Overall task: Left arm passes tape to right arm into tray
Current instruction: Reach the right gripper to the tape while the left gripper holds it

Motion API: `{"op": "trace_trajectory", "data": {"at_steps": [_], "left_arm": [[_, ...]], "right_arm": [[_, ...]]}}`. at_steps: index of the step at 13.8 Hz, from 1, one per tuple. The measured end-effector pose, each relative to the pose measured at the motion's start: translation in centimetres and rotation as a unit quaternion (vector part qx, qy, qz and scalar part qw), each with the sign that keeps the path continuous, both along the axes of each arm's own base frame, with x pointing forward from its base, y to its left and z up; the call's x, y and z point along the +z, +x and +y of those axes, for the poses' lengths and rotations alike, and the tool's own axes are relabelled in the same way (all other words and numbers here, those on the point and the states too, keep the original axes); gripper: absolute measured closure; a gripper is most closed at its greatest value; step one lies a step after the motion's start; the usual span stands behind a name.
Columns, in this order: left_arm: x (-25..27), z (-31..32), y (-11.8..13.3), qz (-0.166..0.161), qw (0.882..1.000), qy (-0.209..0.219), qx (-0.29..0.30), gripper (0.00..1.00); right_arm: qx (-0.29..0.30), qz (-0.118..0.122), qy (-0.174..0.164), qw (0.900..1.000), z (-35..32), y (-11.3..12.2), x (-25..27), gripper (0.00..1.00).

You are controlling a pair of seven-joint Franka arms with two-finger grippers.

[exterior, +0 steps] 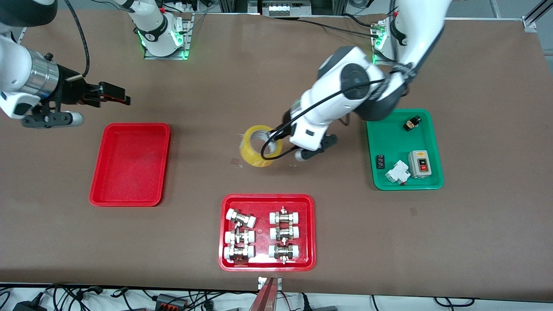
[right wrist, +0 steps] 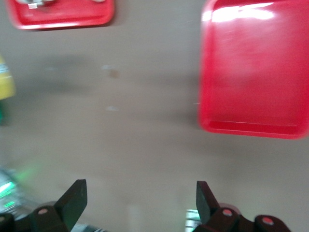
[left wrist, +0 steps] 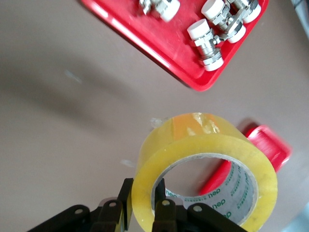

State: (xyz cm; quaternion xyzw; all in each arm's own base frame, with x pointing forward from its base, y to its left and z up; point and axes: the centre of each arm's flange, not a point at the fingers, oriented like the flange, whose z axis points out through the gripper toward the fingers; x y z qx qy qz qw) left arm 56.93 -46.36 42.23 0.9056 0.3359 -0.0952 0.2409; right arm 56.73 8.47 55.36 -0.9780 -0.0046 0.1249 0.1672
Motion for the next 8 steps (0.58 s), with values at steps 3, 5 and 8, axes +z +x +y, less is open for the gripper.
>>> {"op": "trace_trajectory", "data": {"at_steps": [3, 5, 8], "left_arm": [[-1.3, -3.0, -0.3, 0.017, 0.994, -0.047, 0.102, 0.78], [-1.4, -4.1, 0.0, 0.022, 0.979, -0.091, 0.178, 0.78], [-2.7, -5.6, -0.5, 0.032, 0.969, -0.116, 0.213, 0.78]], "right_arm": [[0.003, 0.007, 0.121, 0.993, 0.9, 3.1, -4.7, 0.00], [0.004, -0.016, 0.189, 0.982, 1.7, 5.5, -8.2, 0.00], [-0.010, -0.060, 0.253, 0.966, 3.0, 8.2, -11.6, 0.00]]}}
